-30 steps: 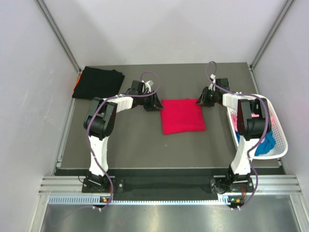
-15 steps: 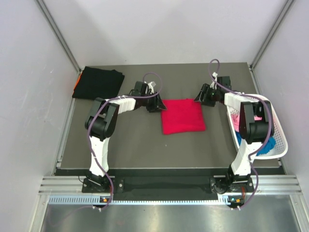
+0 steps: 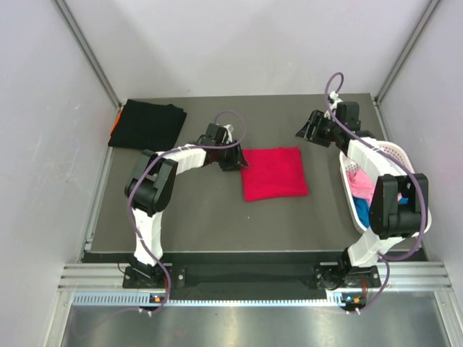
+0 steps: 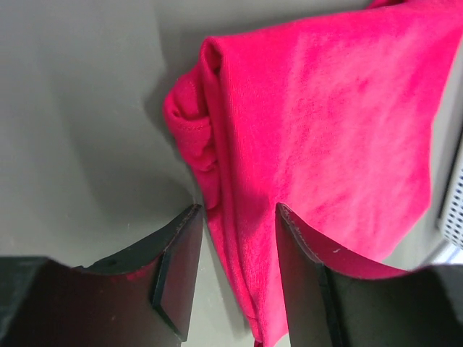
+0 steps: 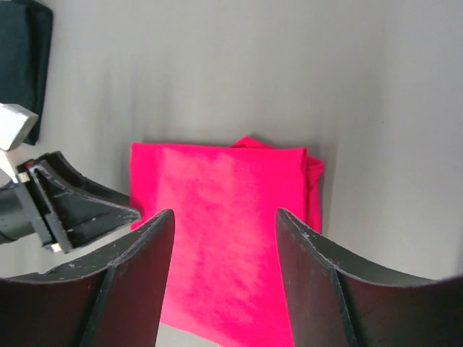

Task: Fold and stack the t-shirts
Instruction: Neatly place the folded tshirt to the corner

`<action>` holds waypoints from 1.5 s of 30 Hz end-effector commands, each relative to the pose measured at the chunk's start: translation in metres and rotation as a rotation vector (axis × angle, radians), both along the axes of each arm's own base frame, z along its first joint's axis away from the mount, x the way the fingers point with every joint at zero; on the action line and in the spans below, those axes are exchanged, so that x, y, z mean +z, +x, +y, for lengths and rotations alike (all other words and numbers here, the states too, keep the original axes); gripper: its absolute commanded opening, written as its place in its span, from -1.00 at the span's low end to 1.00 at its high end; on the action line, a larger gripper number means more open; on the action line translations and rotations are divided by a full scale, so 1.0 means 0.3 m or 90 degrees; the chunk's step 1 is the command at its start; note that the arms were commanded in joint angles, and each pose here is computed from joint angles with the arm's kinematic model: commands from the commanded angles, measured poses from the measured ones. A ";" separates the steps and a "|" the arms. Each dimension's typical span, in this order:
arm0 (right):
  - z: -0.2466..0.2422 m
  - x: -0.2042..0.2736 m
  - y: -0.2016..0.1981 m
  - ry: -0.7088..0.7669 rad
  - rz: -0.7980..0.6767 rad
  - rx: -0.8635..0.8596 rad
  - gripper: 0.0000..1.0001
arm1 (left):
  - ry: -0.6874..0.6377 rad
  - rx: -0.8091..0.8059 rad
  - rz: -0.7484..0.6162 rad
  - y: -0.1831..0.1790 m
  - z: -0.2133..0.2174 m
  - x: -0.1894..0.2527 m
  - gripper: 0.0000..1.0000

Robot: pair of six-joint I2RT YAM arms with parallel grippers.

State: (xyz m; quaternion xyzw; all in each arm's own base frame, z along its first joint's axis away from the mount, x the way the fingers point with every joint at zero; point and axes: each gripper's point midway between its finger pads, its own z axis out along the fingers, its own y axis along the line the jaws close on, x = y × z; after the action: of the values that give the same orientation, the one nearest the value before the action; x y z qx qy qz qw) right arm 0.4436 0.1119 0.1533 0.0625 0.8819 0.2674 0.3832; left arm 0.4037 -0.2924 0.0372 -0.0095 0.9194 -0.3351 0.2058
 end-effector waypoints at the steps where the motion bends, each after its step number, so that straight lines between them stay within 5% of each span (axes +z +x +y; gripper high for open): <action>1: 0.002 0.070 -0.030 -0.005 -0.029 0.002 0.18 | 0.119 0.035 0.059 -0.080 0.097 -0.127 0.02; 12: -0.007 0.104 -0.089 -0.016 -0.044 0.012 0.18 | 0.068 0.012 0.069 -0.062 -0.003 -0.159 -0.09; 14: 0.004 0.115 -0.100 -0.014 -0.051 0.022 0.19 | 0.065 0.011 0.071 -0.054 -0.008 -0.164 -0.27; 18: 0.005 0.121 -0.121 -0.014 -0.060 0.022 0.19 | 0.047 0.002 0.055 -0.016 -0.037 -0.112 -1.00; 21: 0.007 0.125 -0.141 -0.012 -0.062 0.023 0.19 | 0.041 -0.010 0.036 0.004 -0.047 -0.043 -1.00; 31: 0.015 0.157 -0.226 -0.018 -0.084 0.037 0.21 | 0.205 -0.056 -0.053 0.066 0.142 0.177 -1.00; 38: 0.020 0.207 -0.255 -0.012 -0.104 0.045 0.22 | 0.325 -0.077 -0.068 0.103 0.349 0.292 -1.00; 45: 0.025 0.230 -0.272 -0.006 -0.119 0.051 0.22 | 0.442 -0.046 -0.183 0.245 0.591 0.440 -1.00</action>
State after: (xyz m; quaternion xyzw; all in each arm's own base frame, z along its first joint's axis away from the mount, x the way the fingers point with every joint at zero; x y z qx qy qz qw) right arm 0.3652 0.1145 0.2067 0.0195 0.8596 0.2734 0.4312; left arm 0.4599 -0.1523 0.1133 0.1071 0.9616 -0.0641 0.2445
